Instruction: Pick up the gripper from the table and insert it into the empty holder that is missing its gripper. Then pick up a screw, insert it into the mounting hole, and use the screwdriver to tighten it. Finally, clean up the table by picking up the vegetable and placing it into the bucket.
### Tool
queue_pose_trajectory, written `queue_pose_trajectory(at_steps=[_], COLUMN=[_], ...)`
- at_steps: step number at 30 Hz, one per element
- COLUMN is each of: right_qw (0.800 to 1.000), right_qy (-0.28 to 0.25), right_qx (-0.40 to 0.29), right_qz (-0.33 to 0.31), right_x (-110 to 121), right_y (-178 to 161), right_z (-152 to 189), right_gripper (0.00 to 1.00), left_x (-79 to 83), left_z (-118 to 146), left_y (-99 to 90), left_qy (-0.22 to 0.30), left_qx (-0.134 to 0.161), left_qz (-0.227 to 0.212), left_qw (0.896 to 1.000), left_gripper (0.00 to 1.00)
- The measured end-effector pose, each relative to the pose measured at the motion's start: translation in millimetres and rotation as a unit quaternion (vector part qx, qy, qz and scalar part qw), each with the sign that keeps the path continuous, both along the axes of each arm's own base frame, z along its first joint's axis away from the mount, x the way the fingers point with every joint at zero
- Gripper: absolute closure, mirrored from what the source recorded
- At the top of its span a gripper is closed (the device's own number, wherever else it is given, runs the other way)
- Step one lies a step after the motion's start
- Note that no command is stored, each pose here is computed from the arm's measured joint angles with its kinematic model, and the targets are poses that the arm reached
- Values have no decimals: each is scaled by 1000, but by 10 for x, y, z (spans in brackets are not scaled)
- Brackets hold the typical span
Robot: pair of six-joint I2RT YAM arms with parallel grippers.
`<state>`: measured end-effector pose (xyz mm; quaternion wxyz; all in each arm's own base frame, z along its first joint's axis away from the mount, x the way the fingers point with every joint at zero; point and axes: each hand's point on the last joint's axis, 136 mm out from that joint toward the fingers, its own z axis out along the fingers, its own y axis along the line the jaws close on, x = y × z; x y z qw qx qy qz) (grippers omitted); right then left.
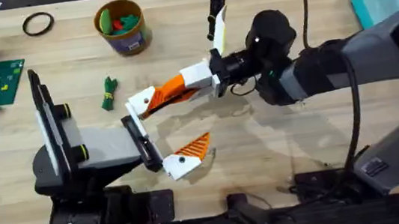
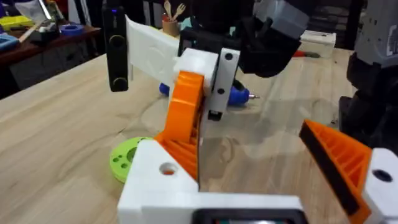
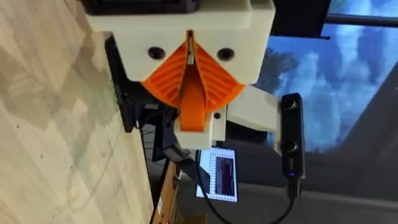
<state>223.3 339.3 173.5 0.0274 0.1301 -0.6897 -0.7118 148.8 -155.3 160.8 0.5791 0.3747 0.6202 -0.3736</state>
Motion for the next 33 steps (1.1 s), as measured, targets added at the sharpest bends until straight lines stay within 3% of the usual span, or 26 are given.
queue_pose_trajectory(at_steps=[33], right_qw=[1000], right_qy=[20], right_qx=[-5], right_qz=[-1], right_x=[6], right_y=[1], right_z=[0], right_gripper=[994], left_x=[0], left_z=[-1], left_y=[0], left_qy=[3], left_qx=[-1], left_qz=[0], left_qw=[1000], left_gripper=[14])
